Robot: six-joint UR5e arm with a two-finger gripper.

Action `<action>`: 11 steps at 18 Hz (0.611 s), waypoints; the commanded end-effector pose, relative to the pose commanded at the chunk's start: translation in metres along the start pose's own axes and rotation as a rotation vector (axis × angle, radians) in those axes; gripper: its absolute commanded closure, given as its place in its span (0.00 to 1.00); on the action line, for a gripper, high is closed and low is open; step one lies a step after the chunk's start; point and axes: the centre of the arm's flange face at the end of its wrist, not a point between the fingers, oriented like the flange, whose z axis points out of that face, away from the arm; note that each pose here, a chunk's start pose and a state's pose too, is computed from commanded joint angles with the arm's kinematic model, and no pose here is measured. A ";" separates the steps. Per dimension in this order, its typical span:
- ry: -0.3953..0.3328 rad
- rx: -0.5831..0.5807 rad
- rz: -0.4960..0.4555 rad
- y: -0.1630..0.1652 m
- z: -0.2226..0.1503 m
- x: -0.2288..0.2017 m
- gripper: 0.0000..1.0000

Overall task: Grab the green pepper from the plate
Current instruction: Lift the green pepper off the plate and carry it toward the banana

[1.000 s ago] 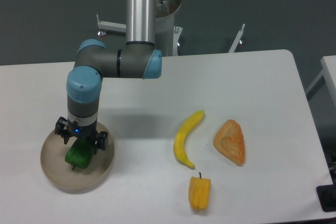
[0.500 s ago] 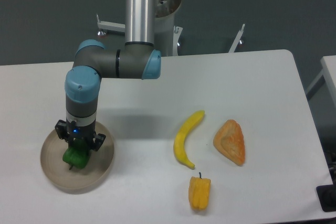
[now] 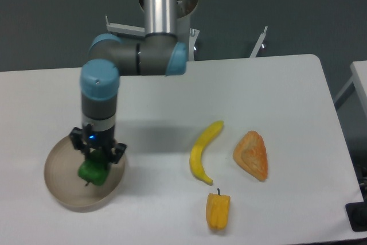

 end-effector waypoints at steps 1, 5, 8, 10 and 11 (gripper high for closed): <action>-0.008 -0.001 0.021 0.005 -0.012 -0.014 0.75; -0.036 -0.008 0.104 0.024 -0.031 -0.065 0.75; -0.059 -0.011 0.145 0.041 -0.039 -0.108 0.75; -0.065 -0.019 0.179 0.052 -0.038 -0.129 0.75; -0.070 -0.022 0.191 0.056 -0.040 -0.138 0.75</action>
